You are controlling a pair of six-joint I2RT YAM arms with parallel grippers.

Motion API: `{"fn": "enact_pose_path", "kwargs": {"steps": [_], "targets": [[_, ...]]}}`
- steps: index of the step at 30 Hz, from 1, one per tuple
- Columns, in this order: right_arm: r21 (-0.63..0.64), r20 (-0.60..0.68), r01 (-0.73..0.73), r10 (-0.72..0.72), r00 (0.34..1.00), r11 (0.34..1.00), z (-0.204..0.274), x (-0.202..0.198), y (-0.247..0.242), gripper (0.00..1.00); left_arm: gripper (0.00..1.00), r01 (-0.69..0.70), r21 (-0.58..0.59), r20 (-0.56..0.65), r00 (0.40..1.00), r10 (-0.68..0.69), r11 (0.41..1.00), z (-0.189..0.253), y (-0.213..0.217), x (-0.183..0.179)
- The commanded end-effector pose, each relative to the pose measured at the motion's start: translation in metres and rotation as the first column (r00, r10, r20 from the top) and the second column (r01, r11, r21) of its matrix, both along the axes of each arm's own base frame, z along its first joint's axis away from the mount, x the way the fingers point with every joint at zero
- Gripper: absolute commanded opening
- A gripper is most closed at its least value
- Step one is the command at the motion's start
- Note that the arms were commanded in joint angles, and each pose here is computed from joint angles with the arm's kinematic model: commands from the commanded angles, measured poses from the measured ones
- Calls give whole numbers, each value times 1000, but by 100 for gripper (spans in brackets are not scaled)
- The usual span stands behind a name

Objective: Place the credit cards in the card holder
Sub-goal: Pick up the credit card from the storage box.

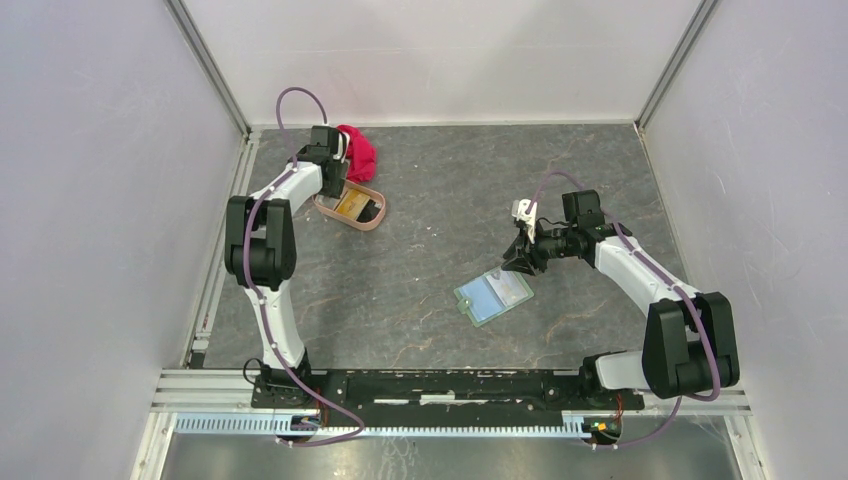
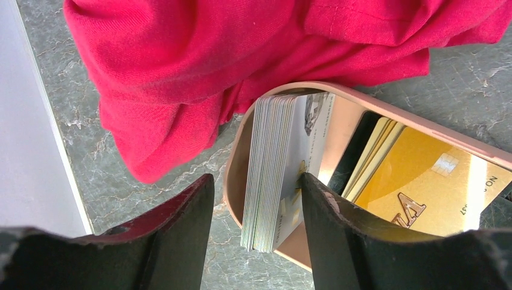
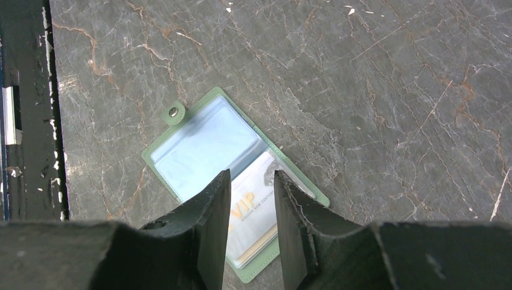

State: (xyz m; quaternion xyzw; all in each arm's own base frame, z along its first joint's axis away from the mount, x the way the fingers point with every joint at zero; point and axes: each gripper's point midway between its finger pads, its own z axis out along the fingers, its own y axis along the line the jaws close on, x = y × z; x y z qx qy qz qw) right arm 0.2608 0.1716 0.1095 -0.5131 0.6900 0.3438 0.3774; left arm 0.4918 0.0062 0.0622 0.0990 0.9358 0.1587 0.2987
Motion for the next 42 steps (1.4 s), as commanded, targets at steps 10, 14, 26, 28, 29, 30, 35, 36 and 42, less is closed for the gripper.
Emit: {"fn": "enact_pose_path", "kwargs": {"steps": [10, 14, 26, 28, 29, 30, 35, 36, 42], "targets": [[16, 19, -20, 20, 1000, 1000, 9, 2, 3, 38, 56, -5, 9, 88, 996, 4, 1000, 32, 4, 14], [17, 15, -22, 22, 1000, 1000, 8, 1, 4, 38, 56, -4, -2, 100, 995, 4, 1000, 37, 3, 14], [19, 10, -24, 24, 1000, 1000, 7, 1, 4, 38, 56, -5, -7, 121, 993, 6, 1000, 46, 2, 14], [19, 8, -24, 24, 1000, 1000, 7, 1, 4, 38, 56, -5, -8, 122, 992, 6, 1000, 47, 2, 14], [19, 7, -25, 25, 1000, 1000, 7, 1, 4, 38, 56, -7, -8, 124, 992, 8, 1000, 48, 2, 14], [19, 7, -25, 25, 1000, 1000, 6, 1, 4, 38, 56, -5, -9, 125, 992, 6, 1000, 48, 2, 14], [21, 5, -27, 27, 1000, 999, 7, 0, 5, 38, 56, -4, -12, 134, 991, 6, 1000, 53, 2, 14], [21, 5, -27, 27, 1000, 999, 7, 0, 4, 38, 56, -3, -13, 135, 991, 5, 1000, 54, 2, 14], [20, 2, -28, 28, 1000, 999, 6, 0, 4, 38, 55, 0, -22, 144, 990, 3, 1000, 57, 0, 14]]}}
